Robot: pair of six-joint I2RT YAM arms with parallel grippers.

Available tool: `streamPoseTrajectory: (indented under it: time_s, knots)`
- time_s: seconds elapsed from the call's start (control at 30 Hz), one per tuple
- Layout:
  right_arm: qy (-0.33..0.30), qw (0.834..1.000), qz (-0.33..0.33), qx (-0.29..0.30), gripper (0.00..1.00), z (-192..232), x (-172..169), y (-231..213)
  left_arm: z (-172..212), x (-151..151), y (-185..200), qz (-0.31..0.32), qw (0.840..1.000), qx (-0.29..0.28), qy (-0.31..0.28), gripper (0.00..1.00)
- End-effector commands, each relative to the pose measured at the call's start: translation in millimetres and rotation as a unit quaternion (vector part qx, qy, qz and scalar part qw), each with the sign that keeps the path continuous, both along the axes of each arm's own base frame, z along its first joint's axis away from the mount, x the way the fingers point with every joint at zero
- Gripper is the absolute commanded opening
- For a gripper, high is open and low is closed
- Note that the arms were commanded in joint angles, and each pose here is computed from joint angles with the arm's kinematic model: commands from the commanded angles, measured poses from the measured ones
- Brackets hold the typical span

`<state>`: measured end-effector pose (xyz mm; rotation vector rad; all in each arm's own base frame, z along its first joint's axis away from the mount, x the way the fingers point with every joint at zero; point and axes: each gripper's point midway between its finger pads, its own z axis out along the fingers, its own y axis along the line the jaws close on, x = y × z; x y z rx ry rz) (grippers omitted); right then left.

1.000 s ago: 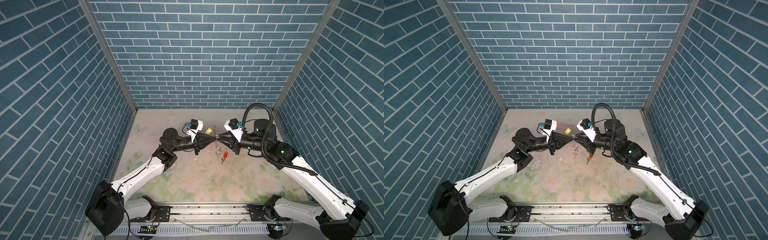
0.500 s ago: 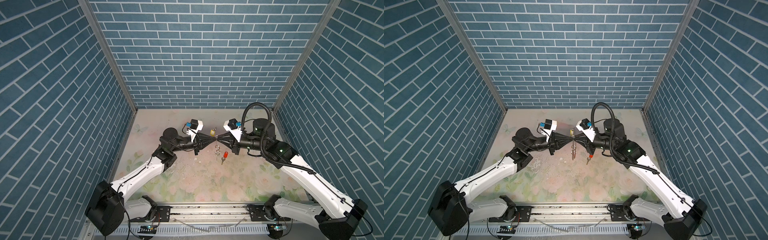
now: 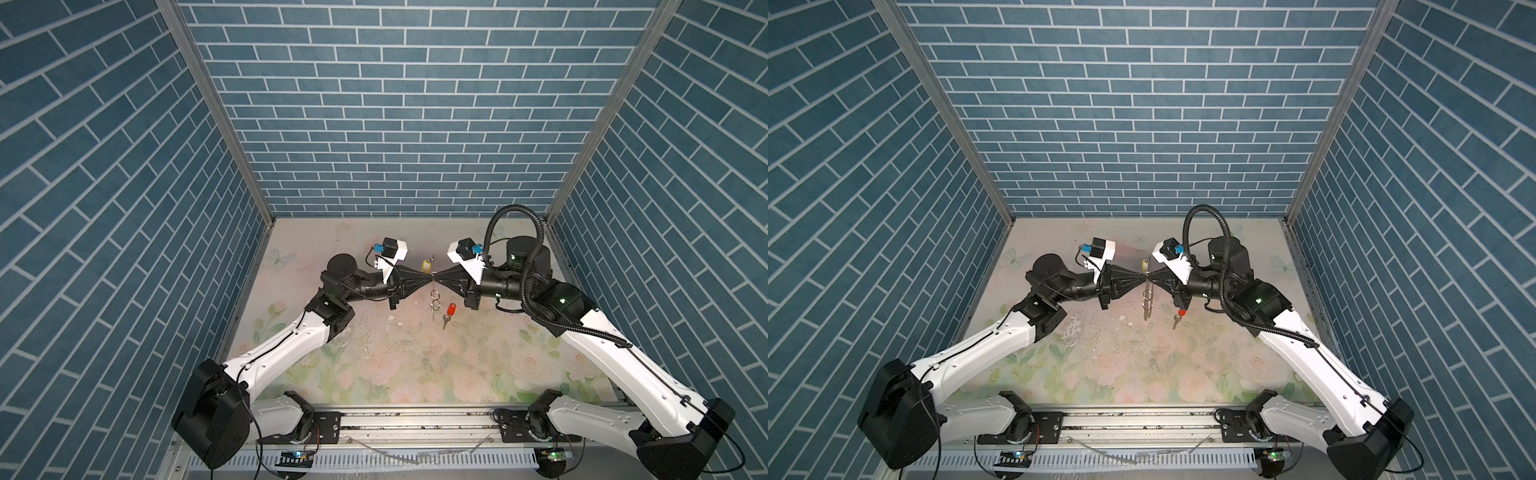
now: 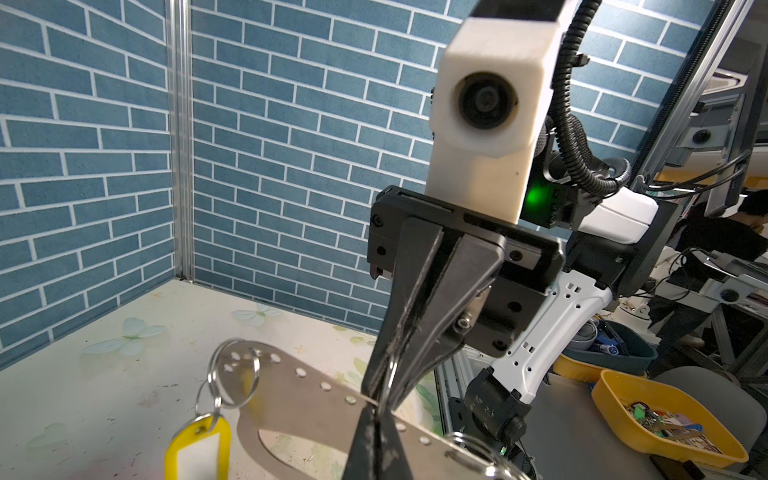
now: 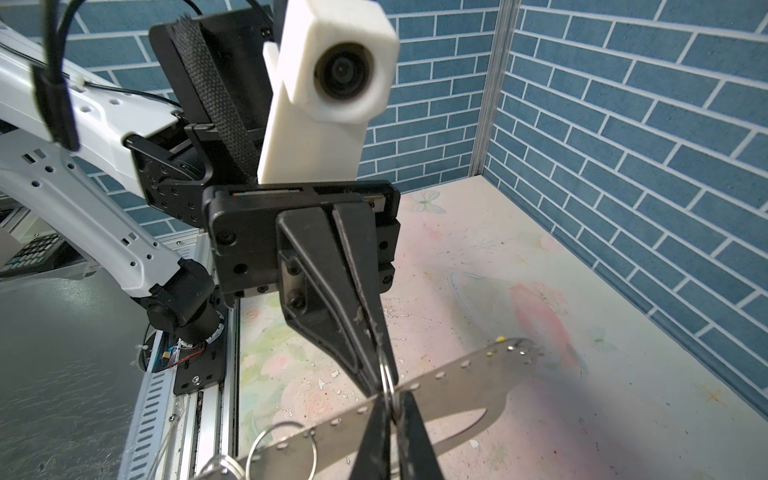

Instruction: Put the keys on the keyring

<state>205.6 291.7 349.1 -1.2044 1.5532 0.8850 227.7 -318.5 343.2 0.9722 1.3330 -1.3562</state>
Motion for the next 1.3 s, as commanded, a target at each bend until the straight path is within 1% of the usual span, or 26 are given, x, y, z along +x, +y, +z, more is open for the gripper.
streamPoseTrajectory:
  time_s: [0.0, 0.07, 0.3, 0.37, 0.47, 0.53, 0.6, 0.7, 0.83, 0.93, 1.27]
  knots:
    - [-0.039, 0.999, 0.027, 0.018, 0.03, 23.0, -4.6, 4.6, 8.5, -5.9, -3.2, -0.022, 1.0, -0.002, -0.009, 0.0]
    - [-0.038, 0.999, 0.032, 0.018, 0.0, 22.3, -5.5, 5.6, 8.2, -5.6, -3.3, -0.021, 1.0, -0.002, -0.009, 0.0]
    - [-0.037, 0.999, 0.036, 0.009, 0.0, 18.9, -5.5, 5.9, 6.8, -2.7, -3.4, -0.014, 1.0, 0.002, -0.005, 0.01]
    - [-0.034, 0.999, 0.029, -0.007, 0.0, 14.1, -2.6, 4.3, 2.8, -0.4, -2.3, -0.003, 1.0, 0.013, -0.003, 0.13]
    - [-0.03, 0.999, 0.022, -0.033, 0.0, 6.5, -0.4, 1.6, -0.9, 0.7, 2.1, 0.017, 0.999, 0.029, -0.006, 0.24]
    - [-0.024, 0.998, 0.021, -0.046, 0.0, 2.3, 0.5, 0.4, -3.0, -0.7, 5.4, 0.027, 0.999, 0.042, -0.01, 0.26]
    - [-0.018, 0.998, 0.022, -0.059, 0.0, -2.6, 1.5, 0.1, -3.5, -1.1, 10.3, 0.042, 0.997, 0.056, -0.014, 0.32]
    - [-0.009, 0.997, 0.019, -0.08, 0.0, -9.8, 4.8, -0.6, -4.8, -2.5, 16.9, 0.059, 0.995, 0.077, -0.019, 0.38]
    - [0.007, 0.994, 0.021, -0.109, 0.0, -18.1, 6.5, -1.4, -7.2, -2.3, 25.6, 0.084, 0.99, 0.106, -0.026, 0.41]
    - [0.018, 0.991, 0.027, -0.126, 0.0, -22.4, 6.7, -1.3, -8.6, -2.7, 28.1, 0.09, 0.988, 0.126, -0.03, 0.41]
    - [0.054, 0.983, 0.082, -0.153, 0.0, -27.5, -8.3, 1.8, -15.4, -0.6, 18.7, 0.058, 0.986, 0.153, -0.035, 0.41]
